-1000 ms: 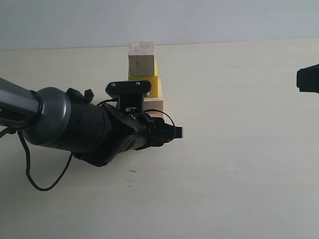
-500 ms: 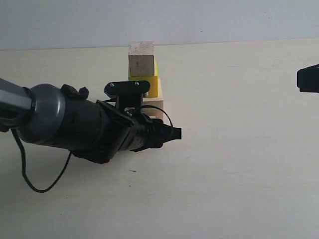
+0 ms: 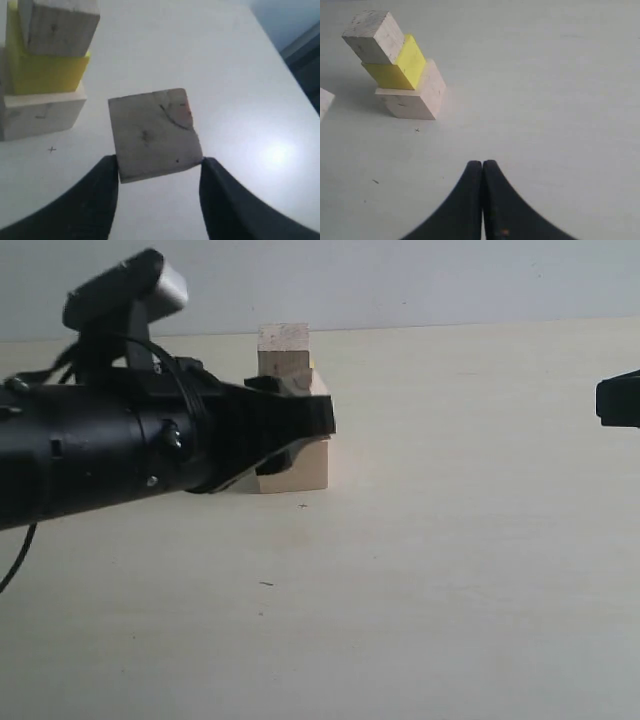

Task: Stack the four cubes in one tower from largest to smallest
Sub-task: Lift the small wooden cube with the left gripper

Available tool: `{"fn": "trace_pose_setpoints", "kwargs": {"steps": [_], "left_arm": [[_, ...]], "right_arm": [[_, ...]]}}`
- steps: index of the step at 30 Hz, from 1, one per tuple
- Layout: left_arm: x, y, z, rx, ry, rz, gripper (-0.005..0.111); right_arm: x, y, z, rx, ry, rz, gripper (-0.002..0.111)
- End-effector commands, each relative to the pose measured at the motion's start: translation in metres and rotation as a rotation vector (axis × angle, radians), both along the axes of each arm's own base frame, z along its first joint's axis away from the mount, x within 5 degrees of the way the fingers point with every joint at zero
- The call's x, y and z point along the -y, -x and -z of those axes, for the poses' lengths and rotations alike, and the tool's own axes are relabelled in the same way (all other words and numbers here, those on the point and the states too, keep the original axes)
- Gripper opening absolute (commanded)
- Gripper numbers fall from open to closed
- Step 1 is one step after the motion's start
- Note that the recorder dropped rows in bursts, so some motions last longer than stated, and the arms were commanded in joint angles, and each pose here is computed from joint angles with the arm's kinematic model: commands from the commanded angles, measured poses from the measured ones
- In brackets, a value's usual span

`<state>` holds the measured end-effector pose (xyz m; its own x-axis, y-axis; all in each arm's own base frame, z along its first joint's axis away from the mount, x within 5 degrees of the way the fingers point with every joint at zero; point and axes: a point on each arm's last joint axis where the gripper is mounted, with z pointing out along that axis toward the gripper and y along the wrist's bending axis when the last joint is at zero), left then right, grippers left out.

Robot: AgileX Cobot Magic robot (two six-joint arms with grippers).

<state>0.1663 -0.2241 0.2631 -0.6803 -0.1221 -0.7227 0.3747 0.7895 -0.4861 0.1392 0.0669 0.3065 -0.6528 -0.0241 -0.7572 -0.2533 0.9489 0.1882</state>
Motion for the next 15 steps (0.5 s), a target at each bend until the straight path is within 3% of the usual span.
{"fn": "trace_pose_setpoints", "kwargs": {"steps": [1,9,15], "left_arm": [[-0.014,-0.001,-0.017,0.033,0.055,-0.033,0.0],[-0.019,-0.006,-0.021,0.104,-0.004,-0.023,0.0],[-0.022,-0.025,-0.055,0.229,0.001,-0.039,0.0]], "right_arm": [[0.001,0.001,0.001,0.005,0.008,-0.006,0.0],[0.0,0.001,0.001,0.003,0.005,-0.005,0.0],[0.0,0.001,0.001,0.003,0.005,-0.005,0.0]]}}
